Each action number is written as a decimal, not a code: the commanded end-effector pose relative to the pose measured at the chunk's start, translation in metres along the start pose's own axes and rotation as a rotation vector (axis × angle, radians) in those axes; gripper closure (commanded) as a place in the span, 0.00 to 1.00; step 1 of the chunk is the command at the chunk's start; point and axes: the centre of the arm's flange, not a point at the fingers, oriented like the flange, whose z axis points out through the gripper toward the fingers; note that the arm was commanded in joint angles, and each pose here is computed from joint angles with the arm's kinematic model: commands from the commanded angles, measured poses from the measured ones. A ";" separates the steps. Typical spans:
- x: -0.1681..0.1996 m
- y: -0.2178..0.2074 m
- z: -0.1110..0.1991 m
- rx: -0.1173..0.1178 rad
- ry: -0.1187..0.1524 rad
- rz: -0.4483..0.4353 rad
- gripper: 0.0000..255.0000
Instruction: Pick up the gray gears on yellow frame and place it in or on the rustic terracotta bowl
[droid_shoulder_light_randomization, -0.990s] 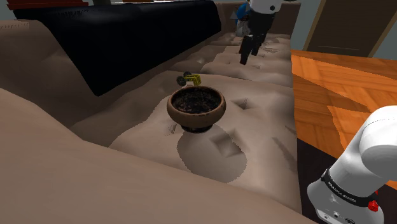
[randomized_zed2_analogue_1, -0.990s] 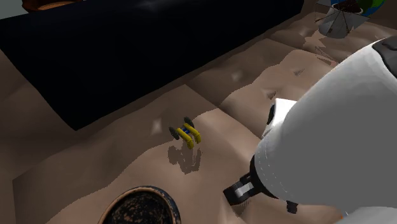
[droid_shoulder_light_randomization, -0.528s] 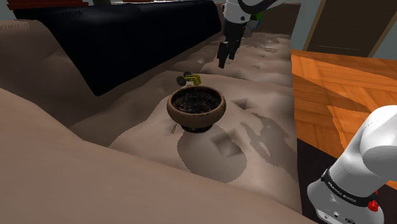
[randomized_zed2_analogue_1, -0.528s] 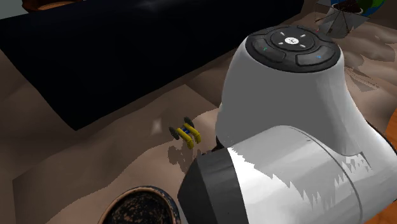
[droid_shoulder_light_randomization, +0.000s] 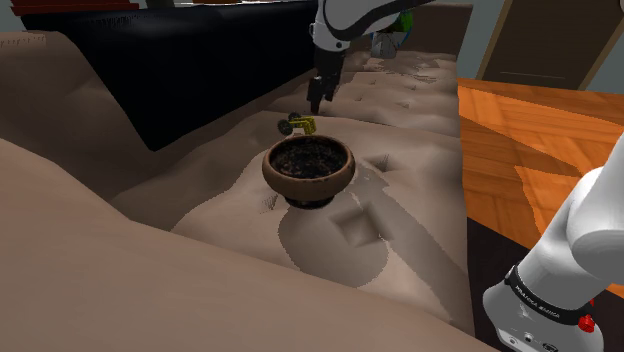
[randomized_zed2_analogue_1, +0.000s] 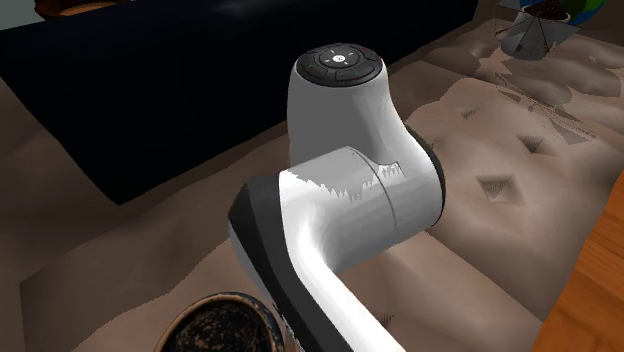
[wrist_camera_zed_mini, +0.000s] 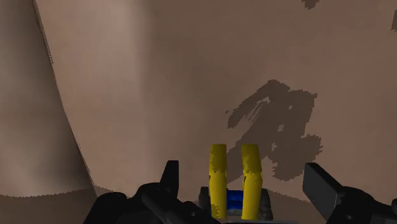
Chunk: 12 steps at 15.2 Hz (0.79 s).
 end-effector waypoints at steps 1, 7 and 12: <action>0.023 0.000 0.014 0.009 0.003 -0.025 0.00; 0.053 -0.004 0.047 0.021 0.007 -0.058 0.00; 0.053 -0.004 0.072 0.021 0.007 -0.058 0.00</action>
